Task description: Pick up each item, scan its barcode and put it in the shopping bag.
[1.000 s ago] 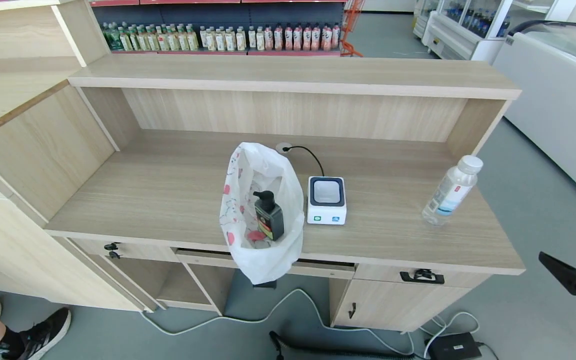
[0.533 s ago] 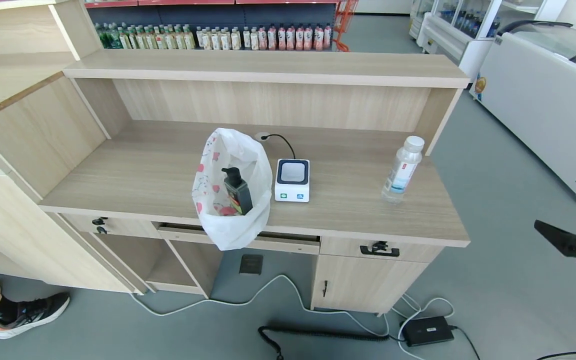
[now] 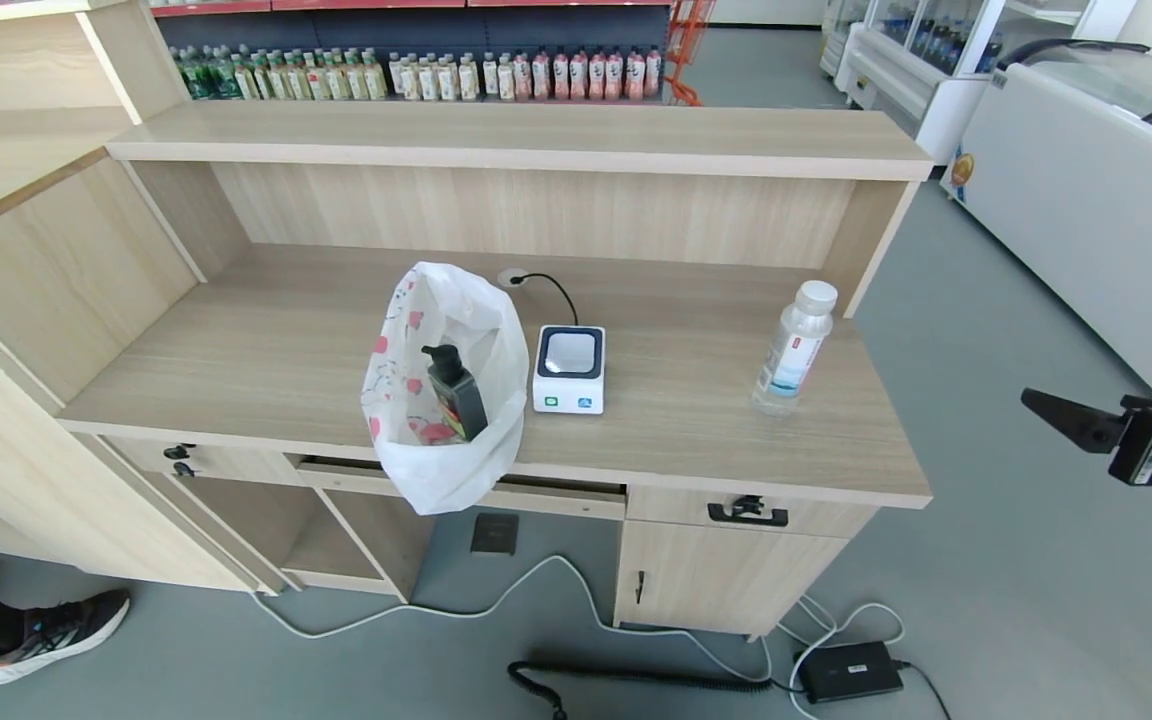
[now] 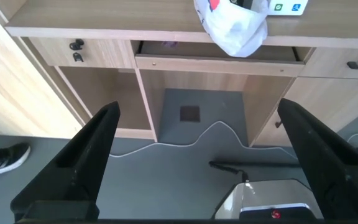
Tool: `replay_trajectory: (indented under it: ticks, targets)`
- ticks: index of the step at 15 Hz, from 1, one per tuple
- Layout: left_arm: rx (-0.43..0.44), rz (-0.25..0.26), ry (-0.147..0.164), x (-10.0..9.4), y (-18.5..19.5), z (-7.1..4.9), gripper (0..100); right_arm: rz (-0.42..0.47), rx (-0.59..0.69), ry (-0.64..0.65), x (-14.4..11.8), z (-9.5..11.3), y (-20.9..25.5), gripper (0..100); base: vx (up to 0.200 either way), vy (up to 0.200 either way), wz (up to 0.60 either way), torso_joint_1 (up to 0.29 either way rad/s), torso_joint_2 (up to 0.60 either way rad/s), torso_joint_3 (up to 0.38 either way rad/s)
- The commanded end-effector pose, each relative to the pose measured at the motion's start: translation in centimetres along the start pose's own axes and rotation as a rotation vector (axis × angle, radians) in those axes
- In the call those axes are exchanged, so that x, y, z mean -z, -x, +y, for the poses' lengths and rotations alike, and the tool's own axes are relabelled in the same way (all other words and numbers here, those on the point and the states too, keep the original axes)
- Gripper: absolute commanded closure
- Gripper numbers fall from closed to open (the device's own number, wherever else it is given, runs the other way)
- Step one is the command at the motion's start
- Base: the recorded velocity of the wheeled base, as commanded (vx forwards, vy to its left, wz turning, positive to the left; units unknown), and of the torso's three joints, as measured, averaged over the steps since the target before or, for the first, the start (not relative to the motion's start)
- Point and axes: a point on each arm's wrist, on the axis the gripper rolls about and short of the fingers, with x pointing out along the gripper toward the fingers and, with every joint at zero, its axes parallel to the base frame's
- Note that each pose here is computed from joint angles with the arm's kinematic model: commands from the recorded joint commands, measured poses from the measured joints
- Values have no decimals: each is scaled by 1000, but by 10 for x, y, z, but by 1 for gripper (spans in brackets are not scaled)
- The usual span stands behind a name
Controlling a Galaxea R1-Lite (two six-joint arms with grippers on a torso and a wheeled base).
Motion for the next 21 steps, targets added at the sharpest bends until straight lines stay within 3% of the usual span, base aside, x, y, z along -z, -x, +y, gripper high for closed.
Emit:
replay_trajectory:
  ticks: [1, 13, 17, 21]
  targets:
    - [0, 1, 0, 0, 0, 0, 0, 2, -51, -6, 0, 4, -3, 0, 200, 0, 0, 12, 12, 2]
    - [0, -2, 2, 0, 0, 0, 0, 56, -184, -7, 25, 16, -23, 0, 17, 0, 0, 1, 1, 0]
    - [0, -2, 2, 0, 0, 0, 0, -22, -155, 48, 32, 9, -53, 0, 0, 0, 0, 0, 0, 0]
    - [0, 0, 2, 0, 0, 0, 0, -22, -190, 43, 35, 22, -59, 0, 0, 0, 0, 0, 0, 0]
